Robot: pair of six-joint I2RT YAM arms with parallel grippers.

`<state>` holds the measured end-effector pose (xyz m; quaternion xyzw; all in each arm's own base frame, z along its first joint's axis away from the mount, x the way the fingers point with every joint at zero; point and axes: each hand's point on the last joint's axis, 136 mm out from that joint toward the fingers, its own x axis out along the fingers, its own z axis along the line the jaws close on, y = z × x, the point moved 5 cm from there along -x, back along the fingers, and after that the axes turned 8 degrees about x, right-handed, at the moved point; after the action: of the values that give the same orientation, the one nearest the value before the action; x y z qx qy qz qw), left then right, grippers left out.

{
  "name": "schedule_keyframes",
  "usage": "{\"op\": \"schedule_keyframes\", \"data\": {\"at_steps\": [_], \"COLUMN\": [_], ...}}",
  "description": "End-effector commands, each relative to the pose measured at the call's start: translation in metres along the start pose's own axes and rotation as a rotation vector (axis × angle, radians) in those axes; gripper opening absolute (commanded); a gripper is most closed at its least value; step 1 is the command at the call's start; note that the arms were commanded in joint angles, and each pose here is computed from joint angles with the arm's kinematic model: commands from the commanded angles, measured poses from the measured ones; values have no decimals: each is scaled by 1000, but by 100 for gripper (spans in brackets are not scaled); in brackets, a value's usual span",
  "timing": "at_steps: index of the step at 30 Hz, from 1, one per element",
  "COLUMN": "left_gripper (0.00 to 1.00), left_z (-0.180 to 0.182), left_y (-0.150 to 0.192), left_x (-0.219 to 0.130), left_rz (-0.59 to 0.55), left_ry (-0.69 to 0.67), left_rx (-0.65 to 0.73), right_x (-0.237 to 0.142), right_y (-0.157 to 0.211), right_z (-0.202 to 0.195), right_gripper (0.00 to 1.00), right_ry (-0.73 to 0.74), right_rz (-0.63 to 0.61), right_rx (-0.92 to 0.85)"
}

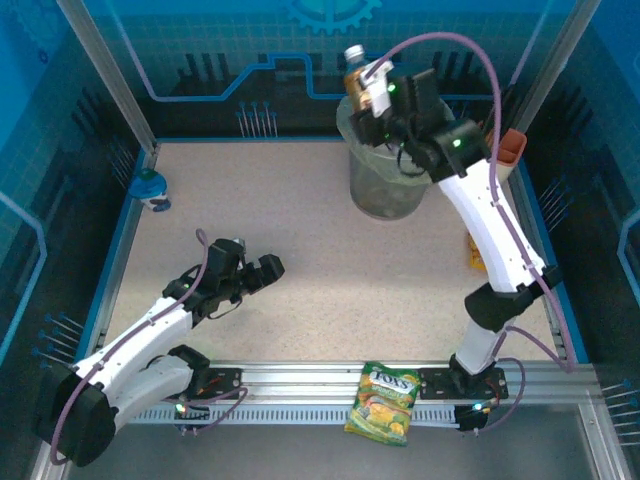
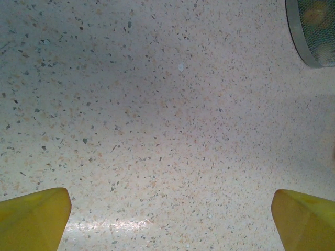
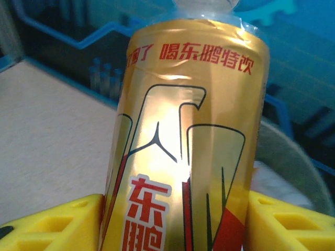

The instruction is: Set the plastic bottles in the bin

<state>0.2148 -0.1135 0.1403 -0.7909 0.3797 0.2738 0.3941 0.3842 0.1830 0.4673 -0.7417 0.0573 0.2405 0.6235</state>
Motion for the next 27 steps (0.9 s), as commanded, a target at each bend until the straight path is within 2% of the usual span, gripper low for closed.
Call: {"op": "schedule_keyframes", "data": {"at_steps": [1, 5, 15, 27], "left_gripper": [99, 99, 99, 99], "left_z": [-6, -5, -3, -2], "left_y": [-6, -5, -4, -4], "left_x": [-6, -9, -12, -11], "left_rz": [-10, -16, -21, -21], "left_ry": [21, 16, 8, 7], "left_rx": [12, 8, 3, -2], "right_x": [33, 60, 100, 127], "right_y": [13, 13, 60, 119], "right_z": [-33, -65, -107, -93], "right_gripper": [63, 63, 65, 66], "right_ry": [42, 43, 72, -188], "right_rz": [98, 119, 273, 519], "right_rx": [4, 65, 158, 259]}}
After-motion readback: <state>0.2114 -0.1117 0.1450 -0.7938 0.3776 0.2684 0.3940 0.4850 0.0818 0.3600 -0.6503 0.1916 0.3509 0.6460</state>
